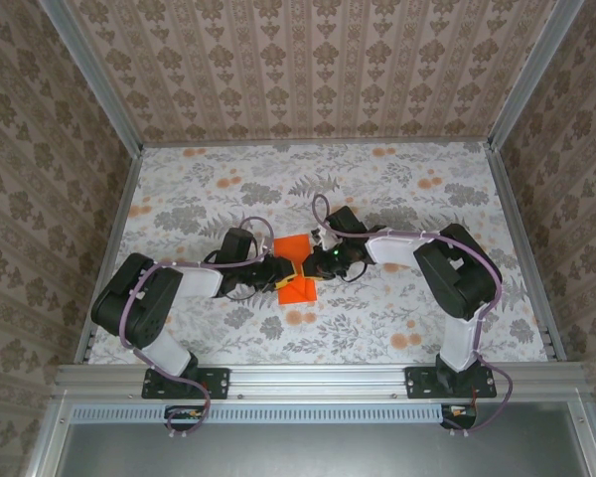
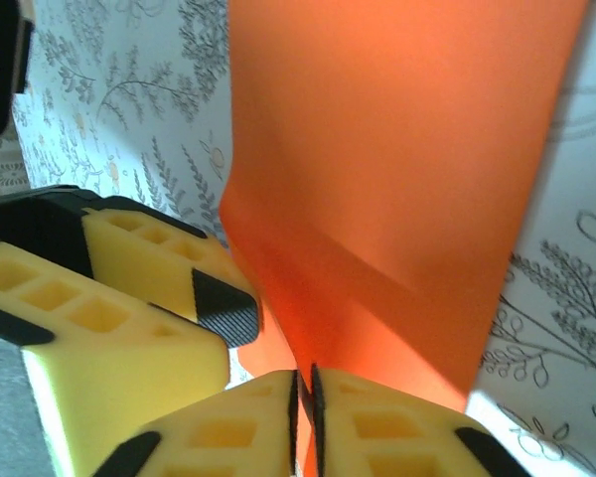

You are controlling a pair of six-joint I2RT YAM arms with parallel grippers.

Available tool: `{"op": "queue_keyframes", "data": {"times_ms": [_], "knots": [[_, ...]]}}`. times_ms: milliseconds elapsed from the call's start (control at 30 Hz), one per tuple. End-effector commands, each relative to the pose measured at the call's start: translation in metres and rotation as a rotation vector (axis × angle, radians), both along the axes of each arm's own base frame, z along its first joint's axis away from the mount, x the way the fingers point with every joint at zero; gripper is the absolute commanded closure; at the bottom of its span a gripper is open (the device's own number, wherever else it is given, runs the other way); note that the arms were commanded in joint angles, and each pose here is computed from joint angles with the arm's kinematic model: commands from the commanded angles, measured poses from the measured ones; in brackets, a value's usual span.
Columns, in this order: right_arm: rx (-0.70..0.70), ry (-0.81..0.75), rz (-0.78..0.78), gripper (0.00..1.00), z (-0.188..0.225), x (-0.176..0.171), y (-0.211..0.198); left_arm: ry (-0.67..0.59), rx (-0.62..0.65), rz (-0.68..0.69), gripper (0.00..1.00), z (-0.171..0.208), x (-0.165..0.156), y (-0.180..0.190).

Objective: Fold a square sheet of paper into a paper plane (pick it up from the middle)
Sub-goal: Fold the triangle a second time at the center of the table.

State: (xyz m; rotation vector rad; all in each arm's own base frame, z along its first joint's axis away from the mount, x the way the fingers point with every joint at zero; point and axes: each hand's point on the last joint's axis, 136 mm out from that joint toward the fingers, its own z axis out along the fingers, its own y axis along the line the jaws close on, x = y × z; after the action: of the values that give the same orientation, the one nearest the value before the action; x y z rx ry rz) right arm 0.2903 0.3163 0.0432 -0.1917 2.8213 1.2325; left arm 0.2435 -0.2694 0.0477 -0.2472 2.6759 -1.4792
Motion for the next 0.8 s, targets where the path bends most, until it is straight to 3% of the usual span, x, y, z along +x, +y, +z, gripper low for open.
{"op": "queue_keyframes", "data": {"times_ms": [0, 267, 767], "knots": [[-0.013, -0.015, 0.007, 0.90, 0.000, 0.007, 0.000, -0.002, -0.011, 0.006, 0.70, 0.003, 0.001, 0.000], [-0.059, -0.055, -0.005, 0.97, -0.005, 0.018, -0.008, -0.030, -0.027, -0.015, 0.70, 0.013, 0.002, -0.004], [-0.120, -0.096, 0.001, 0.98, -0.012, 0.028, -0.015, -0.043, -0.027, -0.065, 0.70, 0.016, 0.004, -0.018]]}}
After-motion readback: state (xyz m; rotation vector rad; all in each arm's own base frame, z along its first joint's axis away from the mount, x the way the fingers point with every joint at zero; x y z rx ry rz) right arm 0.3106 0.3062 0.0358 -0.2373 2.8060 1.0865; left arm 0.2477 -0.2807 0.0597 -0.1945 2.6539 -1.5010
